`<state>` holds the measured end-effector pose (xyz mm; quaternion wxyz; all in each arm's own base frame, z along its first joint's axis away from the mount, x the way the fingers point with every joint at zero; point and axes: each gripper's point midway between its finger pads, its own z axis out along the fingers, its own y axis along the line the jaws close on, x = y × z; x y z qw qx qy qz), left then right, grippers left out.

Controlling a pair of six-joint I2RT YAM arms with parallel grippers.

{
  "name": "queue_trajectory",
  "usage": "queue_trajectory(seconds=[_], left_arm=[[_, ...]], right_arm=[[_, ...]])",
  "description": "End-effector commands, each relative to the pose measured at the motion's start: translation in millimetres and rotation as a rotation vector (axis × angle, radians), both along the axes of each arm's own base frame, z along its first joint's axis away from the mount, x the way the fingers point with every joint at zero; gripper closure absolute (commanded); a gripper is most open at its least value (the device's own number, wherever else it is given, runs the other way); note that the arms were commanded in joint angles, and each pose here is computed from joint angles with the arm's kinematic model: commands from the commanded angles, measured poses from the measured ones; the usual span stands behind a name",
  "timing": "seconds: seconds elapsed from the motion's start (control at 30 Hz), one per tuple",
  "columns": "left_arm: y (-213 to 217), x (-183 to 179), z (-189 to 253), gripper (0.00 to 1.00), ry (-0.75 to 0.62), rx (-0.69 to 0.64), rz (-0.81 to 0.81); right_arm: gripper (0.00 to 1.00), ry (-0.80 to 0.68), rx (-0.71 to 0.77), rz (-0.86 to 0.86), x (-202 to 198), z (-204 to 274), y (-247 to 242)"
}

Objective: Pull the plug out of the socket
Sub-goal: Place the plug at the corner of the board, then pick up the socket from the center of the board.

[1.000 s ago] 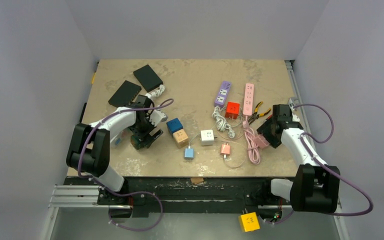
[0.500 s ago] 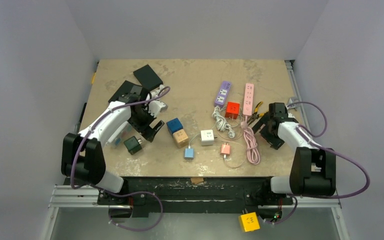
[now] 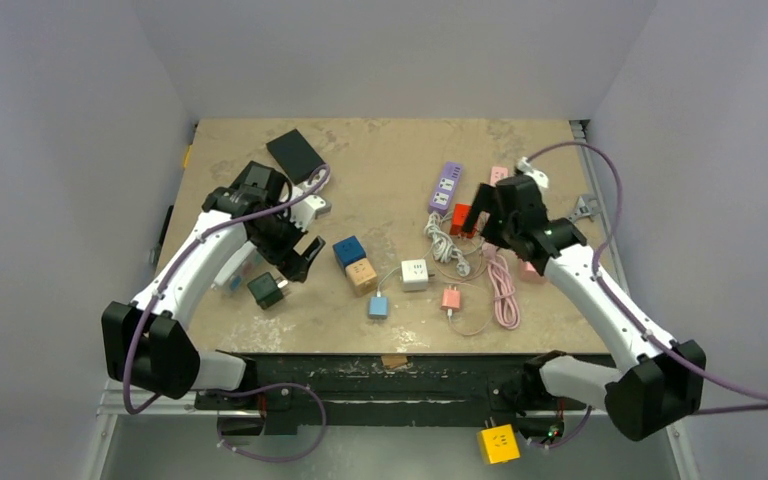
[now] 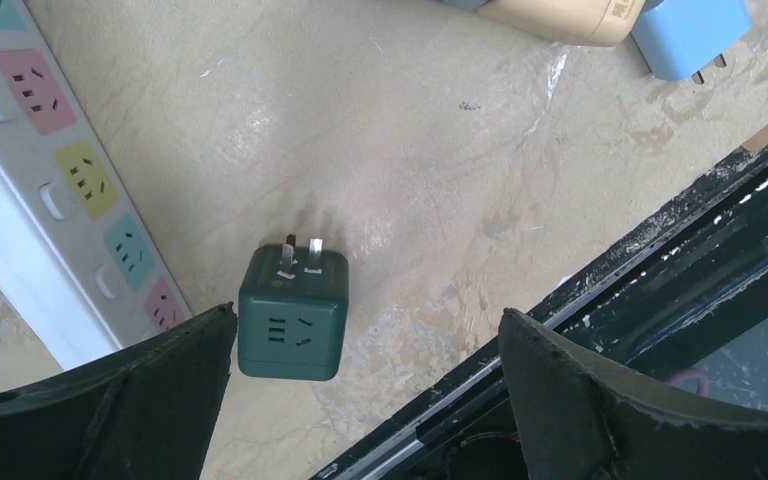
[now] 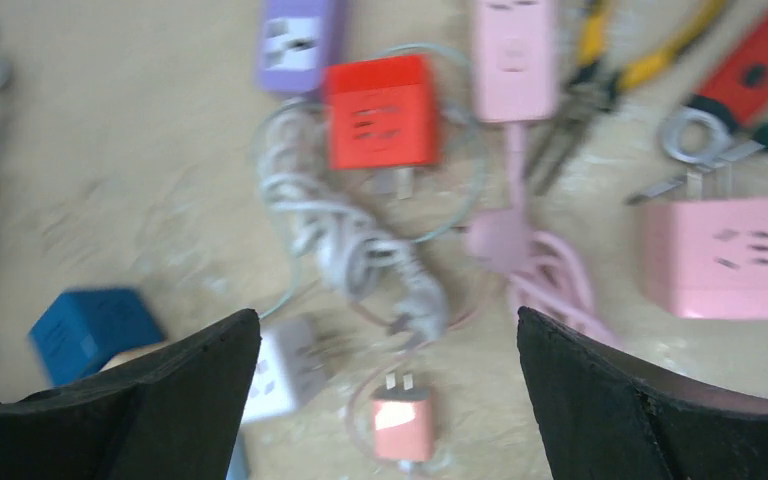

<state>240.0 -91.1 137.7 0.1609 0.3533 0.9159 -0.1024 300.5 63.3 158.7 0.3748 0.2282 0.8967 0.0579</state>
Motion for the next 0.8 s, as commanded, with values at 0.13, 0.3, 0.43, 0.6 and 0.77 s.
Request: queue_trajectory(seconds=[0.13,0.3,0.43,0.6,0.77], left_arm=[[2.8,3.2,29.7,0.00,-0.063,-0.140,0.100],[16.3,6.4,46.2,0.00,-0.085,-0.224,0.178],[19.3,-1.0,52.5,0.00,-0.127,-0.226,0.174],[24.4,-7.4,56.2,0.00,-0.163,-0.203,0.174],[25.7,-10.1,62.9,0.00,-0.188,-0.200,0.172]], right_arm=[[0.01,-0.116,-0.108,0.528,31.6,60.7,163.7],[0.01,-0.022,-0.218,0.897,24.5,35.0,270.3],[0.01,0.089,-0.286,1.055,19.3,-8.5,315.2],[0.01,0.137,-0.338,1.103,19.2,-41.5,337.1],[0.01,0.173,-0.413,1.091,24.4,-63.6,335.9]])
